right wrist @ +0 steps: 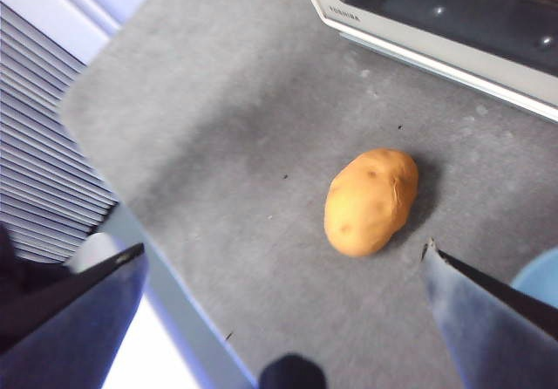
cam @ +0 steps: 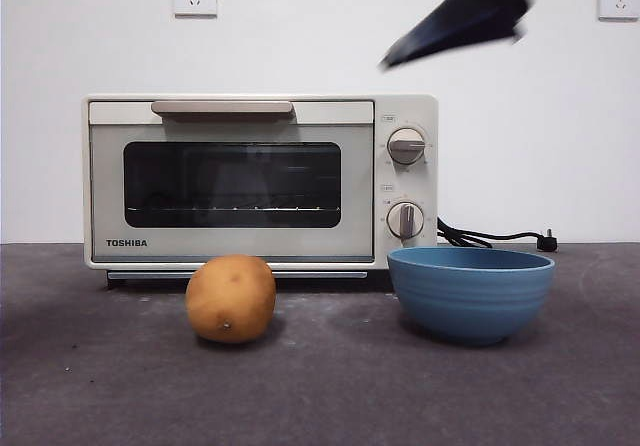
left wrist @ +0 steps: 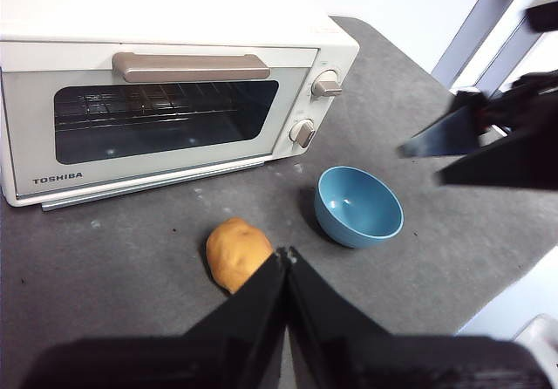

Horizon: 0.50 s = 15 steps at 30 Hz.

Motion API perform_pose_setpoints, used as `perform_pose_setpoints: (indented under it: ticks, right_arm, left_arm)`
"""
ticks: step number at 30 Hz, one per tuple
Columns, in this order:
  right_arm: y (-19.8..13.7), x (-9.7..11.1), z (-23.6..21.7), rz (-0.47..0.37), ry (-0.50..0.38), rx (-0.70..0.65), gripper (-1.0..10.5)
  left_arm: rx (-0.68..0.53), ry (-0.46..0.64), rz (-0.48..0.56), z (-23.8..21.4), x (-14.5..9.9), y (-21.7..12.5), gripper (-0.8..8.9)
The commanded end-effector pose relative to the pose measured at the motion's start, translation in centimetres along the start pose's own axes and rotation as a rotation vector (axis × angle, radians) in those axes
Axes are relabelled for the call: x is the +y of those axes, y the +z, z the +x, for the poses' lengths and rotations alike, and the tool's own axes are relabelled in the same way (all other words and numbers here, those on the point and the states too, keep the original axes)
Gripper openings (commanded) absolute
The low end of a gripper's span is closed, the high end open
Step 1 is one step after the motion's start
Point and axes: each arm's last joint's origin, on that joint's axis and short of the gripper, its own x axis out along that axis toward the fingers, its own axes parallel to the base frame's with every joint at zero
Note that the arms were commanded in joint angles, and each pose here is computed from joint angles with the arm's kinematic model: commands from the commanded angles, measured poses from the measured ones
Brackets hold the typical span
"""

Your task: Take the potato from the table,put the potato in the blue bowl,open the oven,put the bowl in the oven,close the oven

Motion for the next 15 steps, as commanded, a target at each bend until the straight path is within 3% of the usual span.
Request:
perform_pose_setpoints:
  ticks: [1, 15]
  right_arm:
    - [0.2, -0.1, 2.5, 0.021, -0.034, 0.024, 6.0]
    - [0.7, -1.2, 15.6, -0.001, -0.238, 0.2, 6.0]
  left_arm:
    - [-0.005, 0.001, 0.019, 0.0, 0.0, 0.0, -0.08]
    - [-0.004, 0.001, 0.018, 0.0, 0.0, 0.0, -0.08]
